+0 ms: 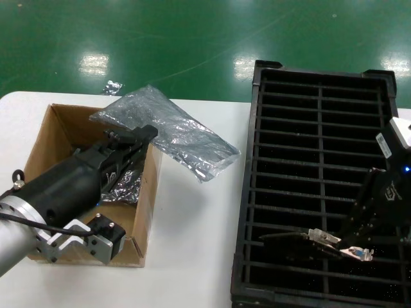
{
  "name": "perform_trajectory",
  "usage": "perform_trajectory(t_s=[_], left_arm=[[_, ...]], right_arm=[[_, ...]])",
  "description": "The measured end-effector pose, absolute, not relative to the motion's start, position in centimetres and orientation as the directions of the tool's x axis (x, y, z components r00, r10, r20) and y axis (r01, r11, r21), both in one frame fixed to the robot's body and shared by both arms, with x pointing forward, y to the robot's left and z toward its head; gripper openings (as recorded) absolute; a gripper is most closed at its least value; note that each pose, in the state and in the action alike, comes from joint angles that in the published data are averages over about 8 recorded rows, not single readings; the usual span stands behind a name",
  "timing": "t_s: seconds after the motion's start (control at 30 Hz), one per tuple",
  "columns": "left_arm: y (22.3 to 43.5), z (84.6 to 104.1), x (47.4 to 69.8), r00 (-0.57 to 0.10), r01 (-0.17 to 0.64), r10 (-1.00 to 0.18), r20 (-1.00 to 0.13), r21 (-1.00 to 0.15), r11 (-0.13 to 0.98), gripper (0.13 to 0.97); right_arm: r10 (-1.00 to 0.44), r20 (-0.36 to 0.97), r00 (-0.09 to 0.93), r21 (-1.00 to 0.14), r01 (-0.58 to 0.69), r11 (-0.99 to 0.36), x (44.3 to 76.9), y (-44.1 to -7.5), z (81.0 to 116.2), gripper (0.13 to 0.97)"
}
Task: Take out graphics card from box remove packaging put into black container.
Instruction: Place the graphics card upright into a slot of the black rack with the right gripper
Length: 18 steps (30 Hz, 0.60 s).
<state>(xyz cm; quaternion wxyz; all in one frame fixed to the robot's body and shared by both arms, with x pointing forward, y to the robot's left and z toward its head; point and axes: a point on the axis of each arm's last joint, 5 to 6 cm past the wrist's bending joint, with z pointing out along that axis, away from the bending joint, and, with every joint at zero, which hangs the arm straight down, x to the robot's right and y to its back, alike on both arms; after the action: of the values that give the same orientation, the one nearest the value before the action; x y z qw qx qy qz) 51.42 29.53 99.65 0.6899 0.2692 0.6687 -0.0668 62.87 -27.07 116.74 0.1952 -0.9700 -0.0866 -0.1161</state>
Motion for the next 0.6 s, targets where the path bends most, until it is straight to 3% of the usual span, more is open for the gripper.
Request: perform_trajectory(t_s=[0.6], left_arm=[[29.53, 99.65, 51.42, 0.097, 0.452, 0.268, -0.959, 0.282, 0.846, 0.139]], right_arm=[[0.113, 0.238, 0.965, -0.374, 0.198, -0.906, 62.85, -27.7, 115.94, 0.158]])
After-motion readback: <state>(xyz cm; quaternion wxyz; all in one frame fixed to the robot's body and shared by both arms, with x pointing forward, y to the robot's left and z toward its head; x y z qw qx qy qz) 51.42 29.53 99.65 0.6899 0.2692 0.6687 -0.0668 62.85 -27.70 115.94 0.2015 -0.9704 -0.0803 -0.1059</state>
